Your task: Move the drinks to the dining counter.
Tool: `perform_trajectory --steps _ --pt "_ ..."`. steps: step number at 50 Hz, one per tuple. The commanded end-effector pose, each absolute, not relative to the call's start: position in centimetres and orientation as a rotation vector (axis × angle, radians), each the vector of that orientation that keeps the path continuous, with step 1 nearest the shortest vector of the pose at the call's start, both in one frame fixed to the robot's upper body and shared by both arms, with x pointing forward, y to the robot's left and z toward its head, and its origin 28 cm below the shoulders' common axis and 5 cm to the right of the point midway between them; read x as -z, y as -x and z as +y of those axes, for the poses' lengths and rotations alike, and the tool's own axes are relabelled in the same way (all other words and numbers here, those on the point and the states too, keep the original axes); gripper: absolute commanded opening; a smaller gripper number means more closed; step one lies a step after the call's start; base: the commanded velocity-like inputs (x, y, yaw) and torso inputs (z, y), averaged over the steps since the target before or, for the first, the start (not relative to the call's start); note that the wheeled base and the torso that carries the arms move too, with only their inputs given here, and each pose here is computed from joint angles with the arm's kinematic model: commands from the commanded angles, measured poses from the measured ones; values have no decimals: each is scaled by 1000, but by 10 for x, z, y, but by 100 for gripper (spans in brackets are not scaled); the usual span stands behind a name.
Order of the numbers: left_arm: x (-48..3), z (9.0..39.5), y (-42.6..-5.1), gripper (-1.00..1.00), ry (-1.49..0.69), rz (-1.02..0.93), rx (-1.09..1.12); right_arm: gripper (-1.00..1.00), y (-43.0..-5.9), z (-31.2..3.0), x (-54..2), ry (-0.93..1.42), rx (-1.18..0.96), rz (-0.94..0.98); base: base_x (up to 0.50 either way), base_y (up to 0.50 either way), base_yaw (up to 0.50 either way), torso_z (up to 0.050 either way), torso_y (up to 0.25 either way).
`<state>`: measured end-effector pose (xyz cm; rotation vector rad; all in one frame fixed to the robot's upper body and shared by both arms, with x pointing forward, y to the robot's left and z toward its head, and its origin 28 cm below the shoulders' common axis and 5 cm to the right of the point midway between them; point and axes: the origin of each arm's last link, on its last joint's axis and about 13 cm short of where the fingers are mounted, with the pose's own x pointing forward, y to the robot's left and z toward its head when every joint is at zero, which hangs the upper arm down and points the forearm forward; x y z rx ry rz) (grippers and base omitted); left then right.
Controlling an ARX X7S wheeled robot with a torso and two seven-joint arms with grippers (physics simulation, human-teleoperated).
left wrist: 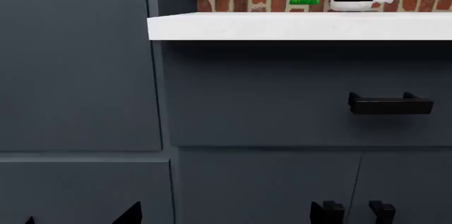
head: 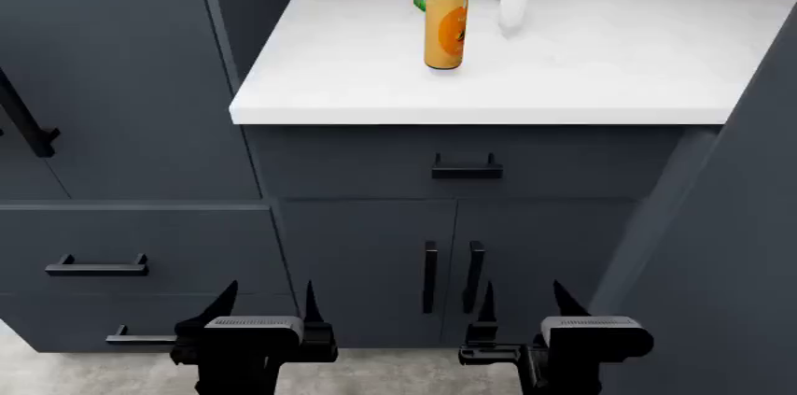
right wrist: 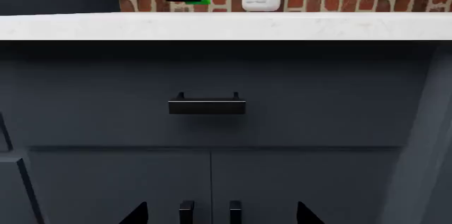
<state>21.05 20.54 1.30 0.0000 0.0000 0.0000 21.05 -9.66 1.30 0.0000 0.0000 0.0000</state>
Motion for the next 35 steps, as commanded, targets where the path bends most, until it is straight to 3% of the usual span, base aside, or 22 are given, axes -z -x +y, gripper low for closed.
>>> perform_trajectory --steps 1,11,21,29,35 --pt "-15 206 -210 100 16 -5 0 100 -211 -94 -16 6 -27 -16 0 0 0 0 0" --pt "-31 205 -211 100 -8 -17 14 100 -206 -87 -43 3 -111 -92 0 0 0 0 0" --pt "-147 205 -235 100 -56 -232 68 100 -226 -86 -145 -42 -213 -245 0 0 0 0 0" --pt "-203 199 -256 100 -16 -317 101 100 -245 -93 -206 -98 -107 -334 0 0 0 0 0" --pt "-209 193 -254 100 -8 -342 119 100 -241 -87 -227 -98 -96 -419 157 -2 0 0 0"
